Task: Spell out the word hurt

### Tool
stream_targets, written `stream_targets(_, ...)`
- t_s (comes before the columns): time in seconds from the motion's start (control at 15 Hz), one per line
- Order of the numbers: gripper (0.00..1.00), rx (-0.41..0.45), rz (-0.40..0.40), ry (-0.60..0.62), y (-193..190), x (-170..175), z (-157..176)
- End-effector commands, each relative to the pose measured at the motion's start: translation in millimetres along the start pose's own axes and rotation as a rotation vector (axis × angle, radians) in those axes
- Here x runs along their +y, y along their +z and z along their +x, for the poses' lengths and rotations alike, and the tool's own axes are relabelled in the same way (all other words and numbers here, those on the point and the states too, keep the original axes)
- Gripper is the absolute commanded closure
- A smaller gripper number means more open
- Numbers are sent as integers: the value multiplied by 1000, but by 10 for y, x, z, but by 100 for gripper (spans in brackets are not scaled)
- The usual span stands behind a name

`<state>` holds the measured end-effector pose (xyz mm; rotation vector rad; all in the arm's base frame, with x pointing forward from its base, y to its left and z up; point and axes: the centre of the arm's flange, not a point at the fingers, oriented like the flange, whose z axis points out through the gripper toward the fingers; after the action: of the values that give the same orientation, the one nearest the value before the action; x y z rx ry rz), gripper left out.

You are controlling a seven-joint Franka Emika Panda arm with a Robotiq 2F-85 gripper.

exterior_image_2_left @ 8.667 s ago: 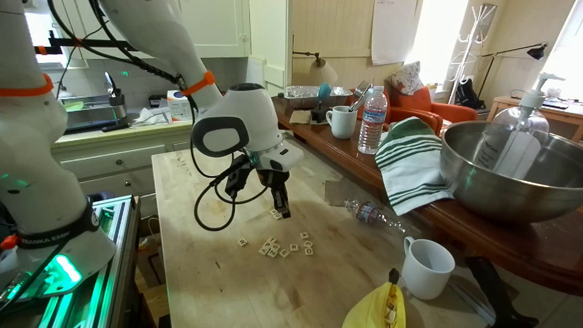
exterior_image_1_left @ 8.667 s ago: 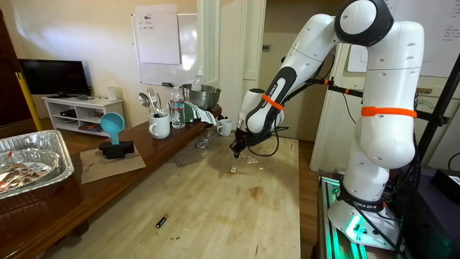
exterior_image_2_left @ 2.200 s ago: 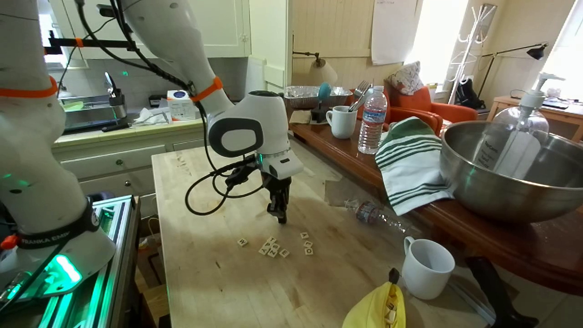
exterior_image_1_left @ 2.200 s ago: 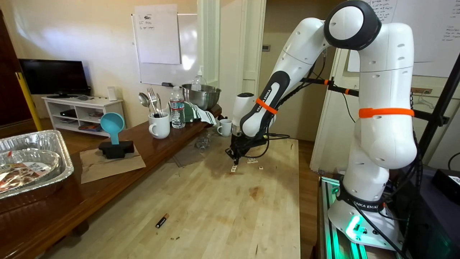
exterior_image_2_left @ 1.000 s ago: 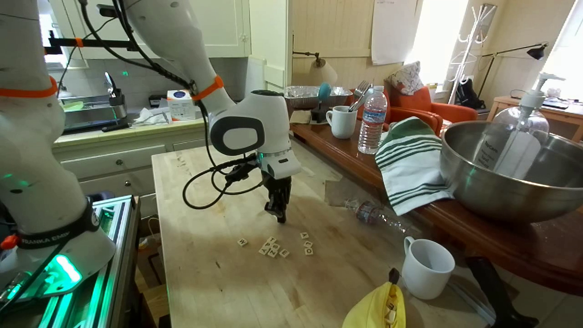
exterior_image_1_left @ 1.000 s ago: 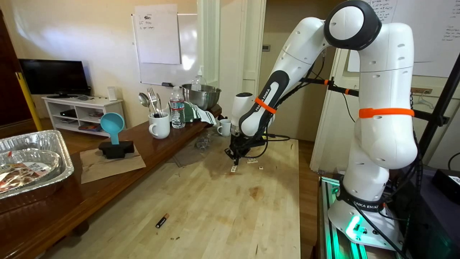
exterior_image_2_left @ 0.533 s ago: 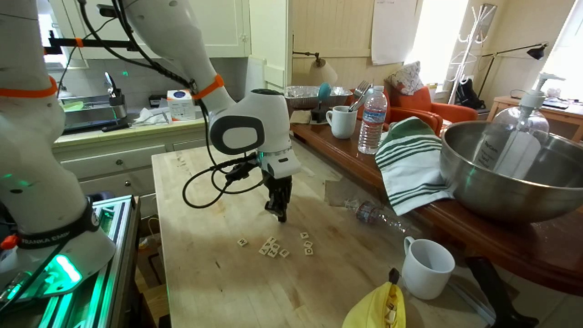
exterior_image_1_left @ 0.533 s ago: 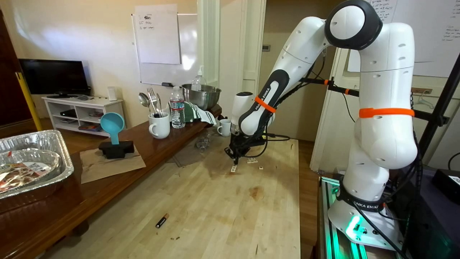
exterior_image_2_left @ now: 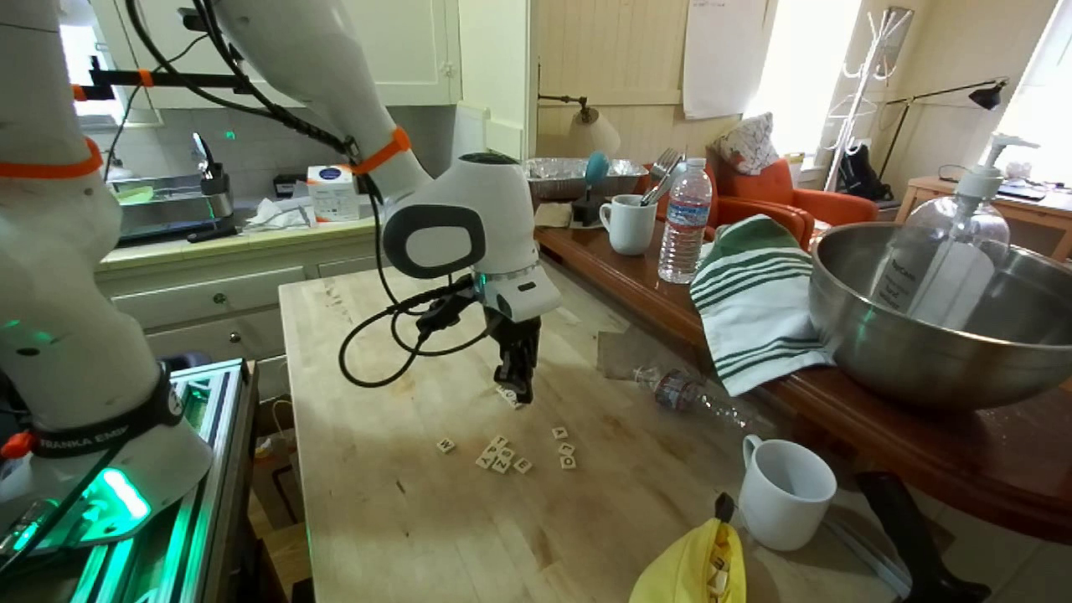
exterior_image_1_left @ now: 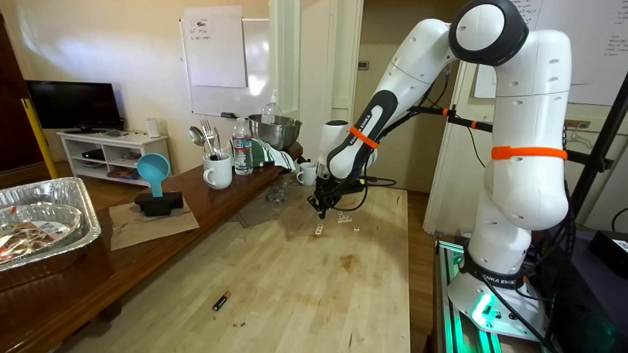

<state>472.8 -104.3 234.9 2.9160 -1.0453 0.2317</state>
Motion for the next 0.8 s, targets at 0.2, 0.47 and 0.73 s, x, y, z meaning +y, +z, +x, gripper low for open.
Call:
stream_targets(0.2, 100, -11, 11, -263, -95, 375, -48)
stream_targets(0.47, 100, -7, -3, -417, -70, 496, -96)
stream_targets(0.73, 100, -3, -9, -543, 3, 568, -115)
